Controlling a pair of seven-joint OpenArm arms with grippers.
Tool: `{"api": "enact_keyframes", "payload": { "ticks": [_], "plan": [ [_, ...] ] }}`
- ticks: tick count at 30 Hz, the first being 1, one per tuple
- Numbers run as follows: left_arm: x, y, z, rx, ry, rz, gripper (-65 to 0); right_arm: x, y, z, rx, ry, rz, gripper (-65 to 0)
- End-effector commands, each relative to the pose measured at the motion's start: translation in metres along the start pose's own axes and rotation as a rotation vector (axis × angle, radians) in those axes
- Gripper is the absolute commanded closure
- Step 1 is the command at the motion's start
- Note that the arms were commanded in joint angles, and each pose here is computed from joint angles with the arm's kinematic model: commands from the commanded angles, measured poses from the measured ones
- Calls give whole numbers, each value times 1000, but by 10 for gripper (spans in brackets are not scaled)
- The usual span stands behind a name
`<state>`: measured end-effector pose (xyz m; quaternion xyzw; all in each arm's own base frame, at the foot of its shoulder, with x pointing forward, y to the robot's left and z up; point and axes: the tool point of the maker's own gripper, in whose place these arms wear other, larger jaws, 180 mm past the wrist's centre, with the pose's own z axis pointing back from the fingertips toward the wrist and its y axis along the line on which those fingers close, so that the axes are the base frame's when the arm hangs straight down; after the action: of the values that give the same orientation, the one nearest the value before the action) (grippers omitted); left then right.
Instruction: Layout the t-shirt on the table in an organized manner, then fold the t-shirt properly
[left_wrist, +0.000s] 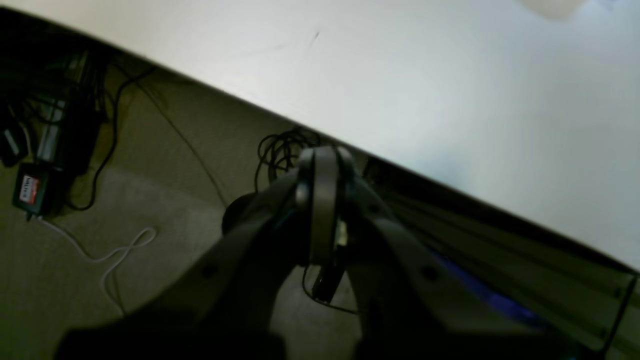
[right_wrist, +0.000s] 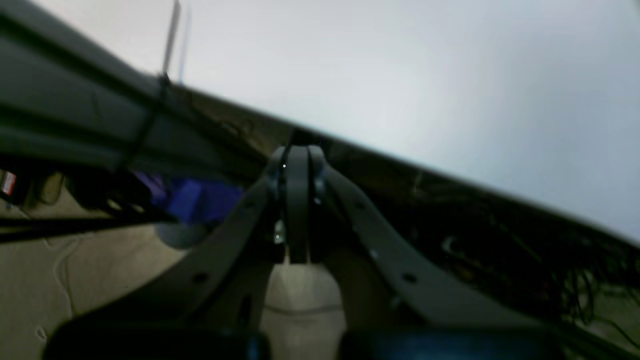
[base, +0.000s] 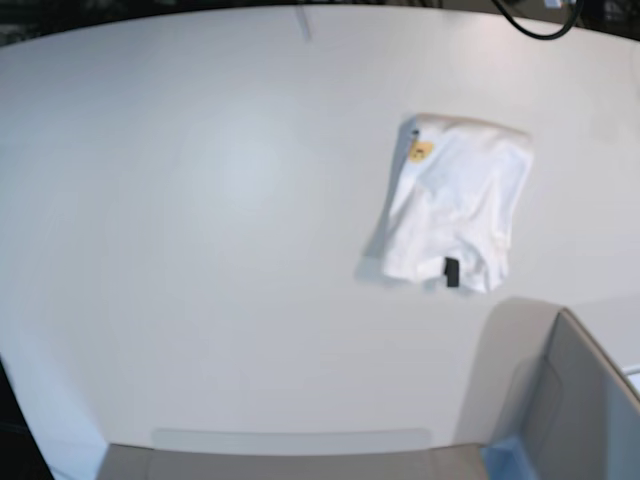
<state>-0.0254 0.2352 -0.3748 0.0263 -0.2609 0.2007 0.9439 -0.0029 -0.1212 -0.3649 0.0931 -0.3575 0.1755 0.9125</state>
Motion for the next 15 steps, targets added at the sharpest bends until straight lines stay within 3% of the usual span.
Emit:
{"api": "enact_keyframes", "payload": {
  "ticks": [1, 7, 15],
  "plan": [
    [-3, 3, 8, 6, 8, -10, 0, -3, -3, 5, -5, 0, 19, 0],
    [-22, 1, 14, 3, 77, -10, 0, -42, -5, 10, -13, 69, 36, 0],
    [-75, -2, 15, 2, 242, 39, 0, -129, 2, 47, 58, 216, 128, 0]
  ]
}}
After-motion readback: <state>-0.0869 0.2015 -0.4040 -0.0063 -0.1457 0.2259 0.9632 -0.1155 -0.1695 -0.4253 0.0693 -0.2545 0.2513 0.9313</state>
